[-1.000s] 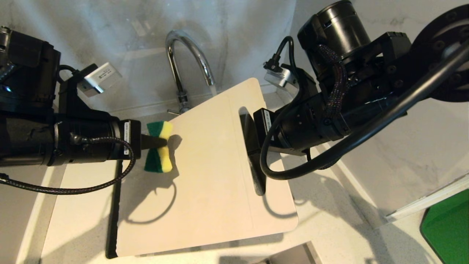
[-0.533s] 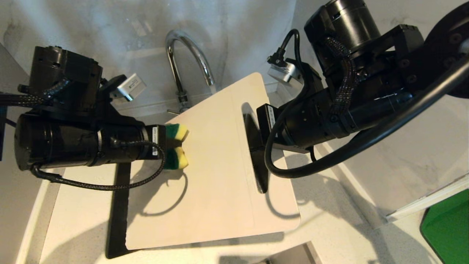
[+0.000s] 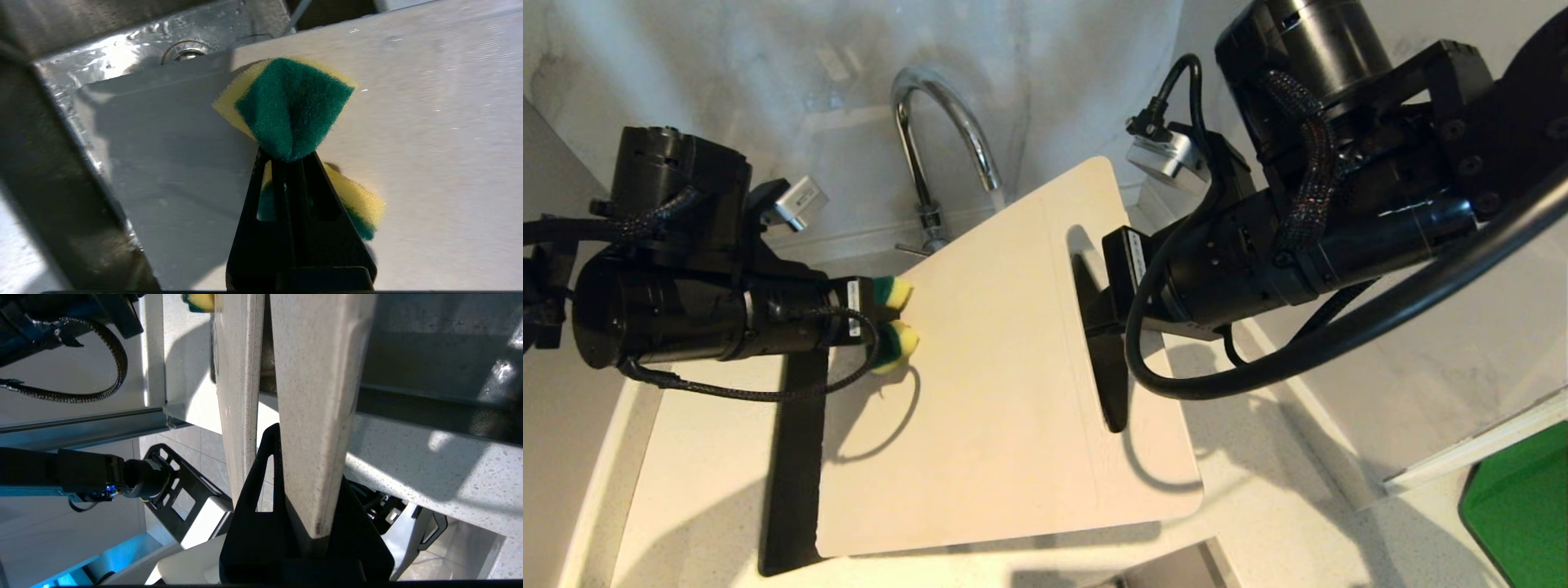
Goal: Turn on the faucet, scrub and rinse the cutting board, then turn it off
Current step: Scrub the cutting board underwater
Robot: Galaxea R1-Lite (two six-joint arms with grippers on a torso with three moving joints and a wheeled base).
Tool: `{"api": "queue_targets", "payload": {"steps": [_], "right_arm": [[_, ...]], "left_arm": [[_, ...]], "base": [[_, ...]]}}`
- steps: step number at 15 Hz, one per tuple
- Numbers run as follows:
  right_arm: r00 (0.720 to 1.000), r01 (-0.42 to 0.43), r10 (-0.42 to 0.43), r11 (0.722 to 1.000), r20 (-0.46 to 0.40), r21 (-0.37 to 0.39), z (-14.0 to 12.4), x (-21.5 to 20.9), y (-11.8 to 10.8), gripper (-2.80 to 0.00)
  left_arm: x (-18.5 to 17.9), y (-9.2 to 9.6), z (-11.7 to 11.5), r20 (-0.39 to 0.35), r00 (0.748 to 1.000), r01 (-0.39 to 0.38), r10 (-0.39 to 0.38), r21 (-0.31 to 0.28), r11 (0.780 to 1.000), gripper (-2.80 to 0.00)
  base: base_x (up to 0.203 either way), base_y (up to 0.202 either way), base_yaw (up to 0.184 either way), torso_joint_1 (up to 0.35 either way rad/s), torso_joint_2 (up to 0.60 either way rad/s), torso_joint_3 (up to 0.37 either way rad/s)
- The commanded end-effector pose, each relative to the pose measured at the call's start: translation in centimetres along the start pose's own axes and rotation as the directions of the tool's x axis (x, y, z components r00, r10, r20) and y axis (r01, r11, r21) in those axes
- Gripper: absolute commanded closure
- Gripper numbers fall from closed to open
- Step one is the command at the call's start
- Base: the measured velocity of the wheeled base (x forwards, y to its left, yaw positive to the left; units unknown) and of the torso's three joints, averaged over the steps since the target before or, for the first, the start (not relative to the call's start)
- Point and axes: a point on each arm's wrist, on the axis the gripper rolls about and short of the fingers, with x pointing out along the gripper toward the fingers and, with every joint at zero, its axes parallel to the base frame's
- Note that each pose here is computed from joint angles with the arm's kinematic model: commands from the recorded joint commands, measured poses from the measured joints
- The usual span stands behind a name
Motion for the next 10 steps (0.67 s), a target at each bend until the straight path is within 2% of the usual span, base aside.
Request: {"api": "queue_targets", "payload": {"steps": [1, 6, 10], "right_arm": [[1.000, -0.004, 0.004, 1.000, 0.005, 0.000, 0.1, -0.2, 0.1, 0.00], [1.000, -0.008, 0.008, 1.000, 0.023, -0.006, 0.0, -1.1, 0.4, 0.00], [0.999, -0.013, 0.014, 1.000, 0.029, -0.010, -0.1, -1.5, 0.6, 0.00]], "left_arm": [[-0.4, 0.9, -0.2, -0.001, 1.000, -0.023, 0.023, 0.003, 1.000, 0.00], [0.1, 2.8, -1.8, -0.056, 0.995, -0.088, 0.088, 0.003, 0.996, 0.00], [-0.6, 4.4, -2.4, -0.067, 0.989, -0.134, 0.133, -0.017, 0.991, 0.00]], "base": [[0.000, 0.000, 0.000, 0.000, 0.00, 0.000], [0.000, 0.000, 0.000, 0.000, 0.00, 0.000], [0.000, 0.000, 0.000, 0.000, 0.00, 0.000]]}}
